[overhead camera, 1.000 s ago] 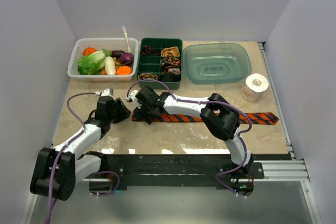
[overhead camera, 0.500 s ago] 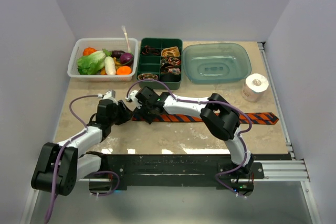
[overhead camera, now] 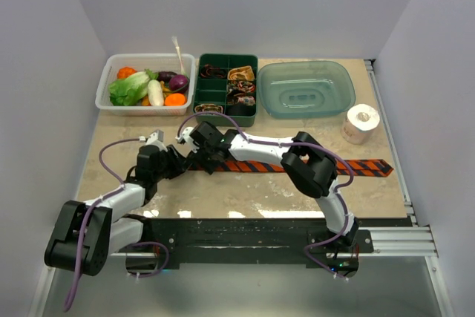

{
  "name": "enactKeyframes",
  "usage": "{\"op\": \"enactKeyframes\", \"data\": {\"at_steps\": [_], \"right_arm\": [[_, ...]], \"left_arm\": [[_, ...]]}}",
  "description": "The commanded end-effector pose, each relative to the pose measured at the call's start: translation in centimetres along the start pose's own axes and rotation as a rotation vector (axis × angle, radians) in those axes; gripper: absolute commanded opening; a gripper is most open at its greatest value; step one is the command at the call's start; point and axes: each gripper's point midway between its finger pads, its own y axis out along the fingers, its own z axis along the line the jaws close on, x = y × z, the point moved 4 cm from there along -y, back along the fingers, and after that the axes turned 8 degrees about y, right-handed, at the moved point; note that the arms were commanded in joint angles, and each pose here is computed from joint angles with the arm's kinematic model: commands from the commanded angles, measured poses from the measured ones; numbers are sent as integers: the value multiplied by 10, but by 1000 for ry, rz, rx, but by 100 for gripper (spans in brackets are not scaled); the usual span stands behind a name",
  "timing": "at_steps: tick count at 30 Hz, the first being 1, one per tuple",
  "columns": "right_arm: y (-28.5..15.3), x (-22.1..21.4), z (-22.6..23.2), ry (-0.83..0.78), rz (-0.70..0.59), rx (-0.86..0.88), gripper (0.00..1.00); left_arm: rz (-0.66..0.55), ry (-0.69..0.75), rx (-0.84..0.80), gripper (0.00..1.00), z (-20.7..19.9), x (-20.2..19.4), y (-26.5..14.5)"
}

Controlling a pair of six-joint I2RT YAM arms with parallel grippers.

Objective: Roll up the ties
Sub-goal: Flatten out the tie at the center of the board.

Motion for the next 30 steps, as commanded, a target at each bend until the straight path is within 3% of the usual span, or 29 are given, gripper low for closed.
{"op": "enactKeyframes", "data": {"at_steps": [1,4,15,26,30], "right_arm": [[18,-27,-2,-15,110,-10,48],[19,-27,-2,-13,111,-10,49],[15,-25,3,-21,93,36,49],[1,-12,5,-14,19,49,53],[-21,16,7,25,-112,55,63]], "left_arm": [[10,-20,9,47,4,-7,-5],[5,-19,9,48,4,-8,-7],[-23,1,15,39,4,1,1],[-63,34,7,13,0,12,-2],[-71,50,26,8,0,18,-5]]}}
